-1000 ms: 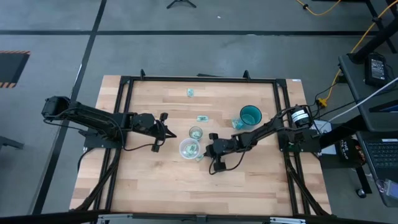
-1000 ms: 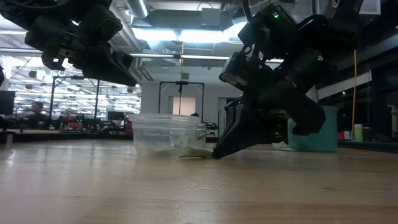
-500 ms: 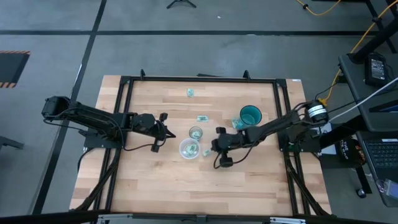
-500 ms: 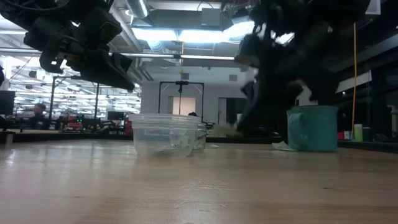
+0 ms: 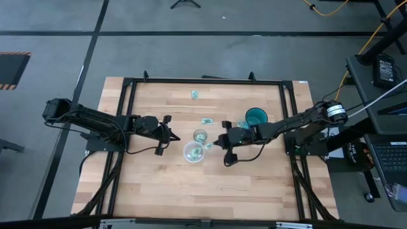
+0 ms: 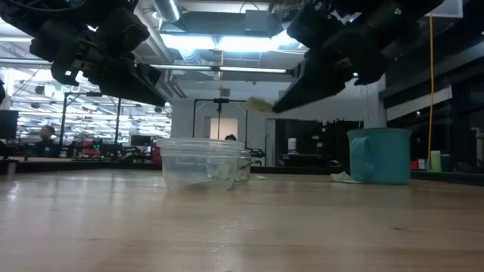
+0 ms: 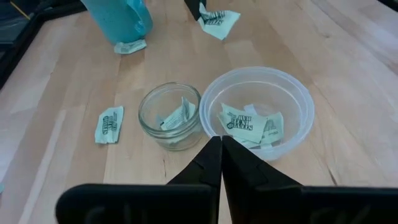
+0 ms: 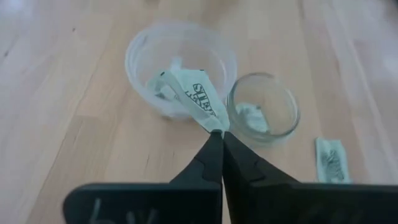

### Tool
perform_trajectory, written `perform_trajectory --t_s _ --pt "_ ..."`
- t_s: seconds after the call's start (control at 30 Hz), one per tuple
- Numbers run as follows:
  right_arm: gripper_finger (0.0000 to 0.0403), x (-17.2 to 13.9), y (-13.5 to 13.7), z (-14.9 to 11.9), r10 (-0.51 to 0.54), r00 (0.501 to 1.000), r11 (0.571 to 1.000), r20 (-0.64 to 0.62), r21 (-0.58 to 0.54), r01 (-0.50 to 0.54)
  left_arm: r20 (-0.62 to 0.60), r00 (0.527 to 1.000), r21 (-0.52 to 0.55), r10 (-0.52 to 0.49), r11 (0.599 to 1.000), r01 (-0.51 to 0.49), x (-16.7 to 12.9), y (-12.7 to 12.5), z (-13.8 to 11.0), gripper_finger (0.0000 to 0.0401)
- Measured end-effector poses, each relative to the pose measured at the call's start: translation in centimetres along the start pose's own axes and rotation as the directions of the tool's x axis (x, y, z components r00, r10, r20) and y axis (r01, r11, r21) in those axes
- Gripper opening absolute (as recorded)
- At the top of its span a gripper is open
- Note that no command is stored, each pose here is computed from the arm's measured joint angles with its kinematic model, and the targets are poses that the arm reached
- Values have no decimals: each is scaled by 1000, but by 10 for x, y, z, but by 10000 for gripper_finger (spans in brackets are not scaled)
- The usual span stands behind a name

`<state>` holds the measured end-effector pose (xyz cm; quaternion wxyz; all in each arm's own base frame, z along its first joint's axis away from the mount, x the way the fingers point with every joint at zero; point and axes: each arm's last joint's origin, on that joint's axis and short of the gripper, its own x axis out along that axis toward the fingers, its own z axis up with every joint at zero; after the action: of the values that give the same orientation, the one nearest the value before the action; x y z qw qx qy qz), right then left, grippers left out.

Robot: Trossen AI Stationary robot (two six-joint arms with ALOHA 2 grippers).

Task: Pick and place items into bin
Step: Put the transparent stevia packet into the transparent glass bin

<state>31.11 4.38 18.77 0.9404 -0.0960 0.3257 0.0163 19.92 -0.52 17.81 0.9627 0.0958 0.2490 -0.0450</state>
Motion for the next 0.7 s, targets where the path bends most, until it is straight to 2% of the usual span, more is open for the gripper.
perform_trajectory --t_s 0.23,0.53,0.7 --pt "0 -1 -1 11 -4 993 1000 115 -10 5 0 1000 -1 0 1000 0 0 0 0 3" --pt "0 -1 -2 13 -3 991 1000 132 -25 6 0 1000 13 0 1000 0 0 0 0 5" --pt "0 0 -9 13 -70 990 997 122 20 68 0 1000 44 0 999 0 0 0 0 2"
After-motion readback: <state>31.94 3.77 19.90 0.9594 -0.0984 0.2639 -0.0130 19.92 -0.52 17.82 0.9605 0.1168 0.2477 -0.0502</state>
